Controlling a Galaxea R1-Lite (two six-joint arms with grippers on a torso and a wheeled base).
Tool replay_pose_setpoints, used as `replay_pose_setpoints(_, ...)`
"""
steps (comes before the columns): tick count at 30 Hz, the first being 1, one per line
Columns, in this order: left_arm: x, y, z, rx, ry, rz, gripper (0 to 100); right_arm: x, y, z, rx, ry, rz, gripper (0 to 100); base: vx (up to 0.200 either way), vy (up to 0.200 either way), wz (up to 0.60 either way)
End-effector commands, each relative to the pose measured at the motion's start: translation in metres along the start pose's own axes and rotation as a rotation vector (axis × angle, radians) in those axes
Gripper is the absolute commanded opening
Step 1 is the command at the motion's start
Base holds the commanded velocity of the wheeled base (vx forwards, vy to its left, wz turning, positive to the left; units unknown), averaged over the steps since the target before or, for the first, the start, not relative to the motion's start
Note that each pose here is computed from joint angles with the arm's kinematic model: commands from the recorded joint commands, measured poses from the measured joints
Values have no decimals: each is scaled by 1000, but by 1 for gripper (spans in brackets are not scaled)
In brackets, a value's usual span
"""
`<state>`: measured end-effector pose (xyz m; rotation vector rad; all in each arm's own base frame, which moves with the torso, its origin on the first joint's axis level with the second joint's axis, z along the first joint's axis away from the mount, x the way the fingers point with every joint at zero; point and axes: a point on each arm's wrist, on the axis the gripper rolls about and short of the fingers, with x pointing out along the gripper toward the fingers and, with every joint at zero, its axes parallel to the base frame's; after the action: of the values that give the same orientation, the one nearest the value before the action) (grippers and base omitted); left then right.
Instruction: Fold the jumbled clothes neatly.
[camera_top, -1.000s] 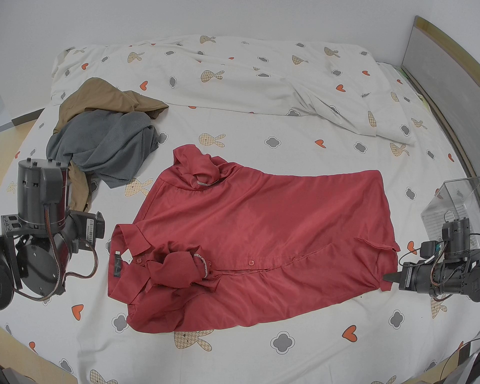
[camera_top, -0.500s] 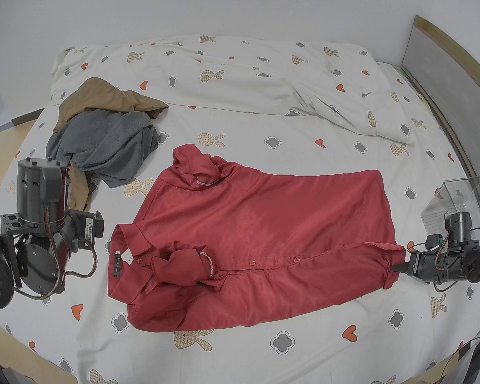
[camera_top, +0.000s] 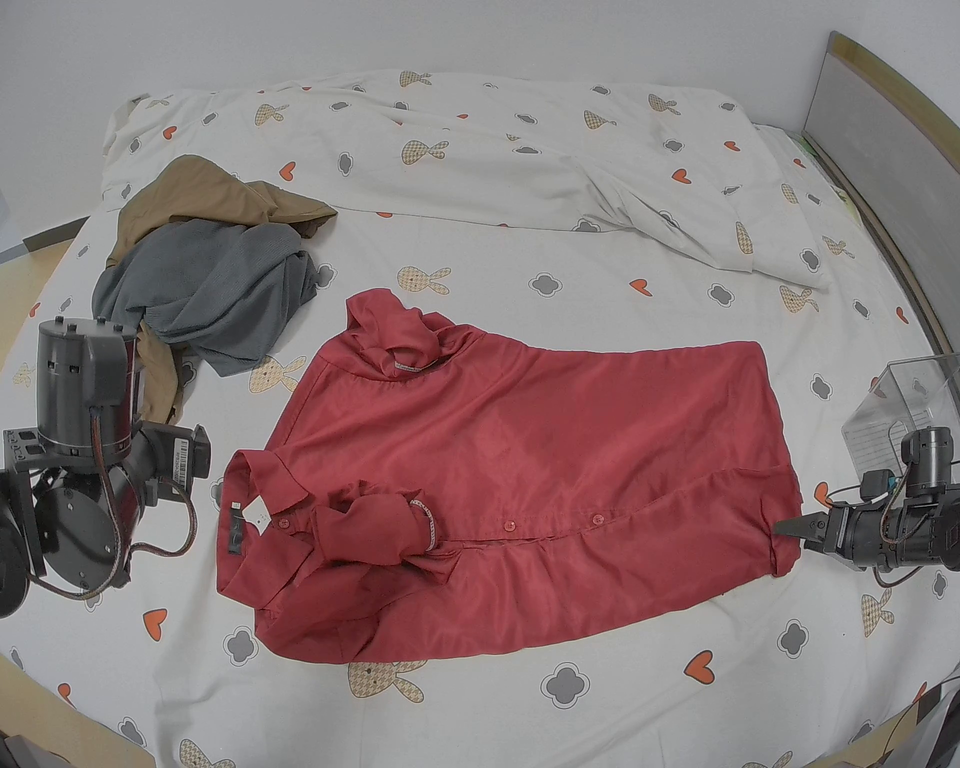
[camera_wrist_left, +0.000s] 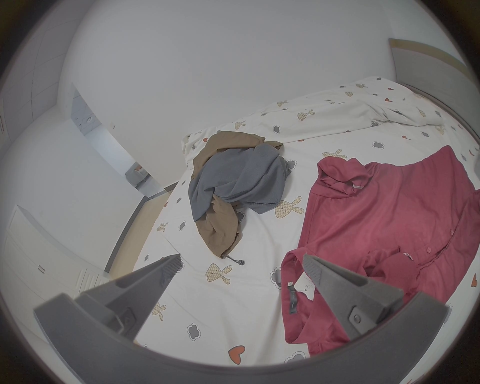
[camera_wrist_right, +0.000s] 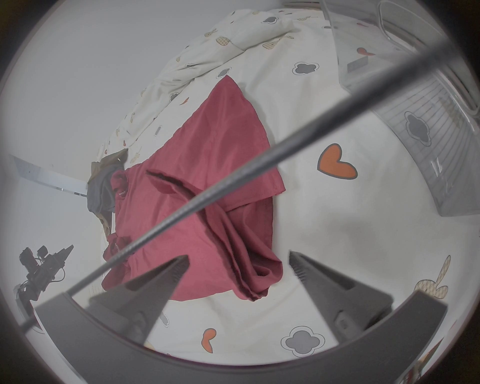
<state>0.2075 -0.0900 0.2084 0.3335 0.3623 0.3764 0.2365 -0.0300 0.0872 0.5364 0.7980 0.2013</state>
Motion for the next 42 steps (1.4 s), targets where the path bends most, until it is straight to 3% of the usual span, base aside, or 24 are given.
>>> replay_pose_setpoints(1, 1, 1, 0, -1, 3, -9, 100, -12, 7, 3, -20, -46, 14, 100, 0, 0, 0)
replay_pose_setpoints(5, 4, 4, 0, -8, 7, -45, 100, -23, 15, 4, -39, -87, 39, 100, 0, 0, 0)
replay_pose_setpoints(9, 5, 5, 0, -17, 5, -101, 100, -25, 17, -2, -35, -66, 61, 100, 0, 0, 0)
replay_pose_setpoints(12, 0, 8, -4, -25, -5, -228, 100, -23, 14, -15, -25, -26, 53, 100, 0, 0, 0)
replay_pose_setpoints(15, -7, 11, -12, -36, -15, -509, 100, -22, 8, -32, 6, 31, 30, 100, 0, 0, 0)
replay_pose_setpoints(17, -3, 14, -16, -47, -4, -626, 100, -21, 6, -34, 13, 37, 28, 100, 0, 0, 0)
replay_pose_setpoints(19, 7, 18, -19, -65, 18, -687, 100, -19, 5, -33, 16, 42, 29, 100, 0, 0, 0)
replay_pose_setpoints(29, 16, 22, -21, -79, 39, -687, 100, -6, 2, -30, 24, 78, 25, 100, 0, 0, 0)
replay_pose_setpoints(36, 16, 22, -22, -76, 42, -687, 100, 1, 5, -21, -32, -11, 64, 100, 0, 0, 0)
replay_pose_setpoints(42, 16, 22, -23, -72, 43, -687, 100, 1, 10, -18, -44, -25, 82, 100, 0, 0, 0)
